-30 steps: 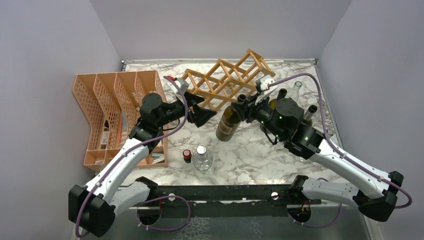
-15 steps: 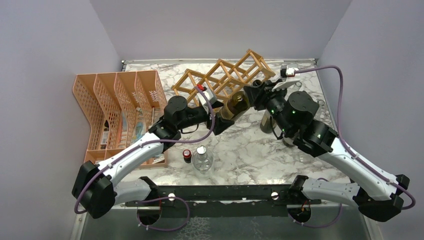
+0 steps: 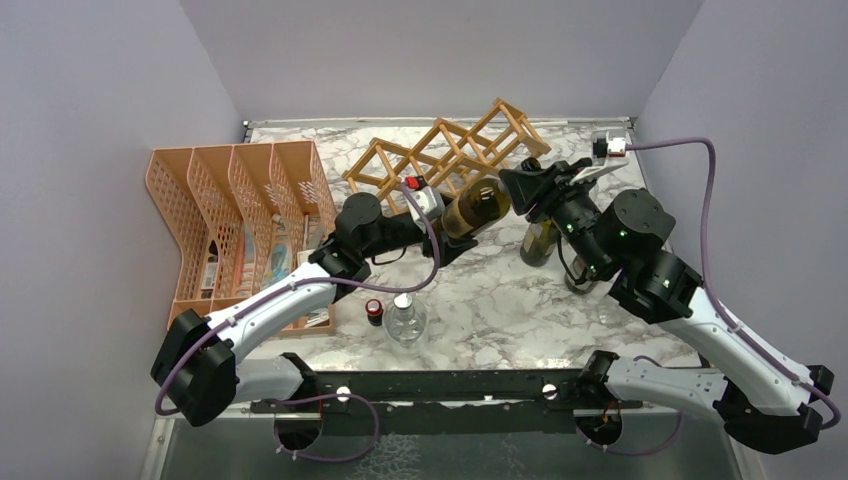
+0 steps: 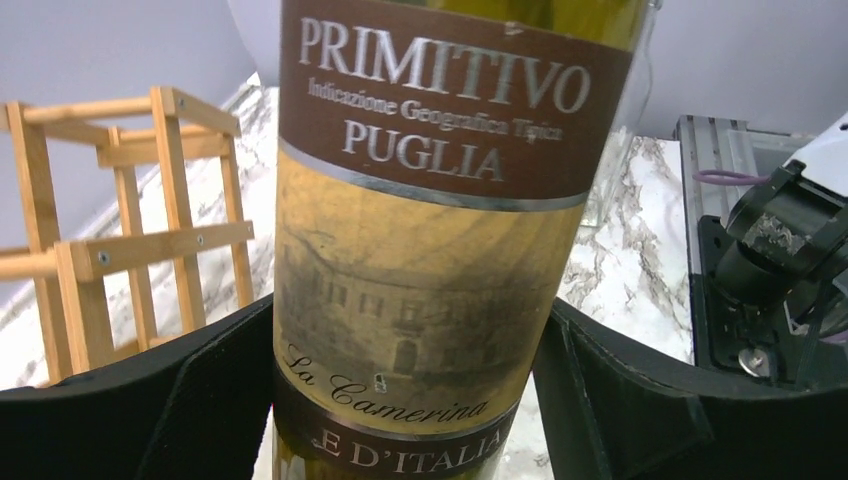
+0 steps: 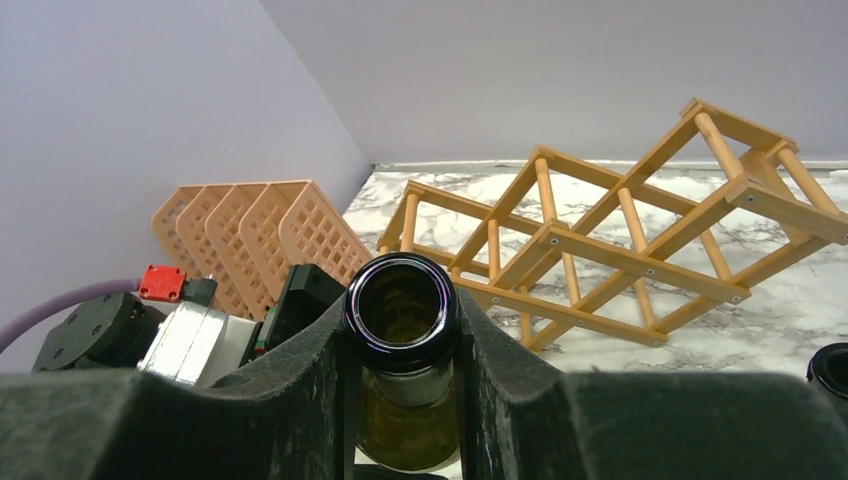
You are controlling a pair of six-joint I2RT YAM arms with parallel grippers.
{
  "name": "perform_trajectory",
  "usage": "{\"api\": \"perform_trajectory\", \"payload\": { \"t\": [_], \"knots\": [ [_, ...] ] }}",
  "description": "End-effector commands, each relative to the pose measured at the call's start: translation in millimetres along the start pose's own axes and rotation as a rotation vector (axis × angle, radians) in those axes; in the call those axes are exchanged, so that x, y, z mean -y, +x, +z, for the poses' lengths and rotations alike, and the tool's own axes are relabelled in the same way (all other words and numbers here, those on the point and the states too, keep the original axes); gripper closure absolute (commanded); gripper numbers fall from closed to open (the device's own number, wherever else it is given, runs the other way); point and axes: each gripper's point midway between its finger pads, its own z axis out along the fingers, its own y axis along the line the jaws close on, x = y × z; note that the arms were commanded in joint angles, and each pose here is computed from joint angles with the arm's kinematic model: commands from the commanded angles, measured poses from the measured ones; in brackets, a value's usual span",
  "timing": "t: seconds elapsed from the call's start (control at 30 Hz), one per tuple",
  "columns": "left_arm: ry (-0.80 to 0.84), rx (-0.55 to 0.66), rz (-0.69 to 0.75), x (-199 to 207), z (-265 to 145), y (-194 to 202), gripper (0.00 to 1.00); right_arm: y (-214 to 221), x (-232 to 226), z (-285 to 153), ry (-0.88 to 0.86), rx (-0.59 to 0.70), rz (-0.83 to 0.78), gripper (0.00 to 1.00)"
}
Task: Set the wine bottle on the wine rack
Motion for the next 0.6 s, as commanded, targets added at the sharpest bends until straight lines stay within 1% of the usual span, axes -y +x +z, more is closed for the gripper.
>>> {"api": "perform_trajectory", "payload": {
  "t": [0.0, 0.1, 0.13, 0.17, 0.2, 0.23, 0.27, 0.33, 0.43, 0.5, 0.57],
  "knots": [
    [0.02, 0.054, 0.095, -2, 6, -18, 0.2, -51, -34, -19, -0.166, 0.129, 0.132, 0.99],
    [-0.009, 0.058, 0.121, -8, 7, -20, 0.37, -50, -38, -22, -0.196, 0.119, 0.123, 0.99],
    [-0.023, 0.061, 0.129, -11, 8, -22, 0.46, -49, -40, -23, -0.207, 0.112, 0.119, 0.99],
    [-0.033, 0.065, 0.143, -14, 8, -25, 0.57, -48, -41, -24, -0.219, 0.103, 0.113, 0.99],
    [-0.054, 0.069, 0.16, -18, 8, -28, 0.74, -46, -43, -25, -0.231, 0.094, 0.106, 0.98],
    [-0.089, 0.073, 0.17, -25, 8, -31, 0.94, -44, -45, -27, -0.244, 0.082, 0.093, 0.94],
    [-0.136, 0.076, 0.174, -33, 8, -34, 1.0, -42, -44, -29, -0.246, 0.068, 0.081, 0.85],
    [-0.209, 0.082, 0.206, -48, 7, -40, 1.0, -38, -38, -33, -0.222, 0.045, 0.067, 0.66],
    [-0.217, 0.097, 0.321, -52, 6, -50, 1.0, -35, -27, -45, -0.2, 0.024, 0.044, 0.37],
    [-0.205, 0.11, 0.424, -52, 5, -60, 1.0, -35, -20, -54, -0.184, 0.017, 0.039, 0.26],
    [-0.21, 0.117, 0.541, -55, 4, -70, 1.0, -35, -14, -65, -0.18, 0.007, 0.027, 0.23]
  ]
}}
